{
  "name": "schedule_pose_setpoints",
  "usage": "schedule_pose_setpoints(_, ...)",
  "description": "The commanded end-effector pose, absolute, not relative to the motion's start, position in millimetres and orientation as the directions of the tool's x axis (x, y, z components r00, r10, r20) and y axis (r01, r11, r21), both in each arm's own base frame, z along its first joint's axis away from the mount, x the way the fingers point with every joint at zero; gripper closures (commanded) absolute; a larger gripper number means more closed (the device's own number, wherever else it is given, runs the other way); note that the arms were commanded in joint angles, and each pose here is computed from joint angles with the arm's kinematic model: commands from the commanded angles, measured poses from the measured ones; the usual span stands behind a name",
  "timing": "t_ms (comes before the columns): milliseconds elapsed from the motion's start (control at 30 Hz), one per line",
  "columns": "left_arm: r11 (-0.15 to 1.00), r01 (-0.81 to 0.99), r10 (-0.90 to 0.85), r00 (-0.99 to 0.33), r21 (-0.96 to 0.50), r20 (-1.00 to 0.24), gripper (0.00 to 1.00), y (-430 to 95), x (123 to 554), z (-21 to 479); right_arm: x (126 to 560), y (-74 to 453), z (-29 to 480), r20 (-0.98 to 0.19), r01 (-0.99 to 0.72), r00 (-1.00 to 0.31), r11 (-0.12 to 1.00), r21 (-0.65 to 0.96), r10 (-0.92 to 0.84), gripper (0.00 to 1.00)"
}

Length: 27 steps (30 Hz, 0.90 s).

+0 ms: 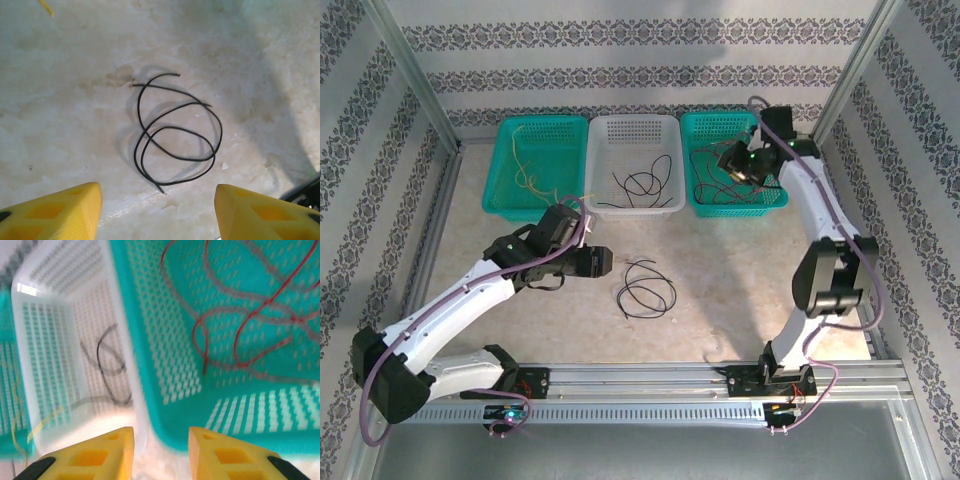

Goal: Untangle the cables

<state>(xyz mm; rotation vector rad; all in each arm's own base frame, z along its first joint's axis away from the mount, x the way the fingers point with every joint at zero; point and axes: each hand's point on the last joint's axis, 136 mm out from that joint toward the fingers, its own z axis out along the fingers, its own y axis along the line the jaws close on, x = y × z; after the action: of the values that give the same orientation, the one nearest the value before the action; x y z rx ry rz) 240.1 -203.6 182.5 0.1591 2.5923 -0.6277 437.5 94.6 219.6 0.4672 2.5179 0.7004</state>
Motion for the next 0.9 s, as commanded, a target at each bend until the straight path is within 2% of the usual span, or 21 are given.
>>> schedule_pose_setpoints(0,0.882,0.191,-0.015,-0.902,-0.430,-0.432,0.45,-215,244,159,391,129,220,-0.415,0.068,-0.855,0.859,0.508,0.313,0.63)
schedule_pose_setpoints(67,0.884,0.181,0.004,-0.925,-0.432,-0.380,0.51,-224,241,140,355,151,203,-0.403,0.024,-0.881,0.875,0.483,0.247,0.63)
schedule_pose_setpoints(167,0.905,0.206,0.068,-0.934,-0.373,-0.352,0.52,-230,234,113,311,176,177,-0.367,-0.010,-0.910,0.874,0.486,0.194,0.62)
schedule_pose_setpoints(333,0.930,0.226,0.145,-0.950,-0.289,-0.276,0.61,-236,228,67,266,189,143,-0.300,0.005,-0.939,0.877,0.481,0.170,0.62)
schedule_pose_setpoints(533,0.930,0.271,0.218,-0.950,-0.248,-0.223,0.63,-249,227,42,255,185,146,-0.308,0.010,-0.933,0.869,0.495,0.187,0.62)
schedule_pose_setpoints(867,0.936,0.283,0.245,-0.951,-0.211,-0.190,0.68,-259,232,19,249,180,150,-0.322,0.009,-0.926,0.866,0.499,0.195,0.62)
